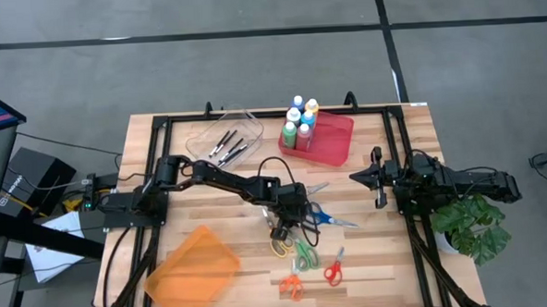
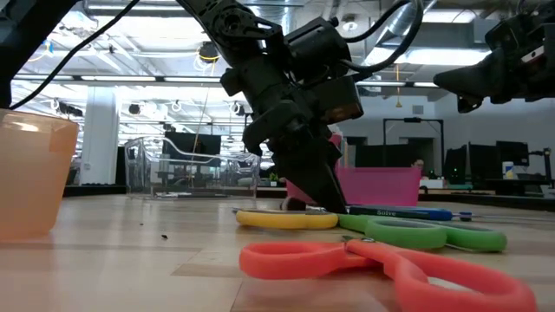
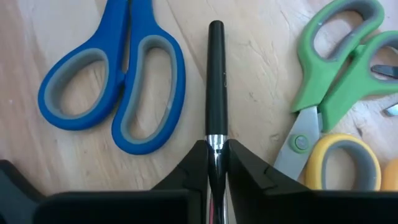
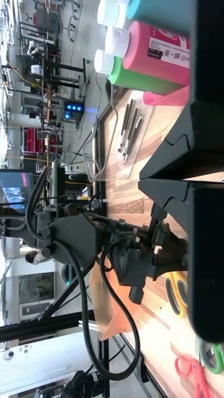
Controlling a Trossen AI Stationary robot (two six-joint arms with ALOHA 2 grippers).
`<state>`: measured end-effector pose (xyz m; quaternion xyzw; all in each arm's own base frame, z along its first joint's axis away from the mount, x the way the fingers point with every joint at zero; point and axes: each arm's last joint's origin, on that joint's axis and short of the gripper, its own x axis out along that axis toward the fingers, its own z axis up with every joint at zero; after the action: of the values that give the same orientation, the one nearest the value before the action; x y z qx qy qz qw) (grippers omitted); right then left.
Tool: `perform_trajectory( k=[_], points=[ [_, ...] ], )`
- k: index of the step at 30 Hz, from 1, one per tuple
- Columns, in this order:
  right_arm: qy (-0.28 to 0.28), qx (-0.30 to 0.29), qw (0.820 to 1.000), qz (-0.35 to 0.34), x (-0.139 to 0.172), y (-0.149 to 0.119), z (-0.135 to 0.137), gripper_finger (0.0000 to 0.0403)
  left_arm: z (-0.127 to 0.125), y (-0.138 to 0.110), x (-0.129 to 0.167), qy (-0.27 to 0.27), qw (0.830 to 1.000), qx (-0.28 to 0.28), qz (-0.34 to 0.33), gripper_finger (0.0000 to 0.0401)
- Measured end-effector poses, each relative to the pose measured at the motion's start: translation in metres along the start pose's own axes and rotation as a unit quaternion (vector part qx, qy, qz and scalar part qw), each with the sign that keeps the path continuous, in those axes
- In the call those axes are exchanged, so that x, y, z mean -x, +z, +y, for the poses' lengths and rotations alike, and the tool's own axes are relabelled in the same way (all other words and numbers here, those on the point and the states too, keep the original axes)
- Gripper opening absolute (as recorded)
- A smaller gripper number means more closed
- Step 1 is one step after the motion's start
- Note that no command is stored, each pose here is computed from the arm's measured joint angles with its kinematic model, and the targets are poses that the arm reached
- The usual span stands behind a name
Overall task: Pick & Place Paint Supplies
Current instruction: Put the black paint brush into the transparent bin
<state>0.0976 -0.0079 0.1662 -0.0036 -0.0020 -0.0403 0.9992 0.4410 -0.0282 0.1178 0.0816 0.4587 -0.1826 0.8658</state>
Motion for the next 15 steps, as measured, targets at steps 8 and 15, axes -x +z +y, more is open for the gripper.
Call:
perform_trajectory(
  k=[8, 15],
  points=[
    [0.000, 0.000, 1.000, 0.000, 0.000, 0.000, 0.000, 0.0000, -0.001, 0.002, 0.005, -0.003, 1.000, 0.023, -0.004, 0.0038],
    [0.000, 0.000, 1.000, 0.000, 0.000, 0.000, 0.000, 0.0000, -0.003, 0.030, 0.057, 0.009, 0.993, 0.090, -0.075, 0.0031]
  ],
)
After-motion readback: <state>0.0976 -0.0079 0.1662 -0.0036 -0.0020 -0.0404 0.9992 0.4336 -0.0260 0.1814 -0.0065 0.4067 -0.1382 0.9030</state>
